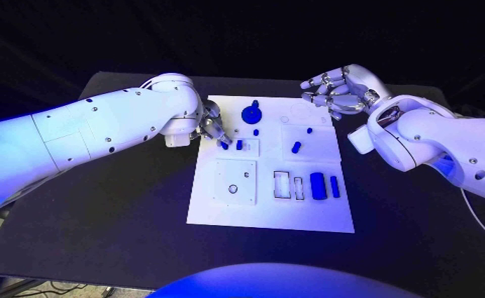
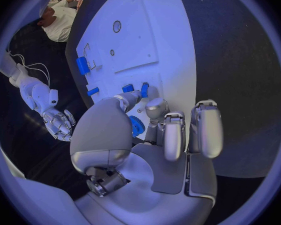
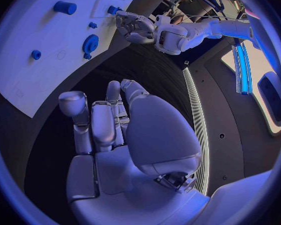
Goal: Assemble the parts on the task board
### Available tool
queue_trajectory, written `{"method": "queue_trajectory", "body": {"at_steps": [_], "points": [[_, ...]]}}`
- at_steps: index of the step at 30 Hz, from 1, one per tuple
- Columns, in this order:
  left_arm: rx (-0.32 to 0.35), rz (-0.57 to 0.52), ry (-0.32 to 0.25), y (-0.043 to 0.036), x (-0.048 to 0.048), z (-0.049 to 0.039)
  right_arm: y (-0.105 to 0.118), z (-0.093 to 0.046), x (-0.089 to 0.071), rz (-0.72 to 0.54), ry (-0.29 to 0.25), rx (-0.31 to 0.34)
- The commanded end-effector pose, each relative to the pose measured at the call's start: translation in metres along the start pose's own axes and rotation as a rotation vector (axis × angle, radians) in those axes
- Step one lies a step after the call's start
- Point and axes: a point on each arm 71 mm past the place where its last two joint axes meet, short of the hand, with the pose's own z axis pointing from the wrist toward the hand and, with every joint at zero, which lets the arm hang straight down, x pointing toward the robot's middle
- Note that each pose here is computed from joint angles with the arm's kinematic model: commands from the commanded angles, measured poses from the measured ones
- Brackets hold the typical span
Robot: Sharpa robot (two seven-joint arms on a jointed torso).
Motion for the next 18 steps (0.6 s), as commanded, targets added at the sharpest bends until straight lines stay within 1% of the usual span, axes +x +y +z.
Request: {"method": "queue_trajectory", "body": {"at_steps": [1,18], "points": [[-0.035,0.032,0.058,0.0034,0.0117,0.0046,0.0011,-0.0001,0.0012,-0.003,0.008,-0.012],[-0.033,0.035,0.060,0.0019,0.0122,0.0047,0.0012,0.0002,0.0022,-0.002,0.014,-0.010]]}}
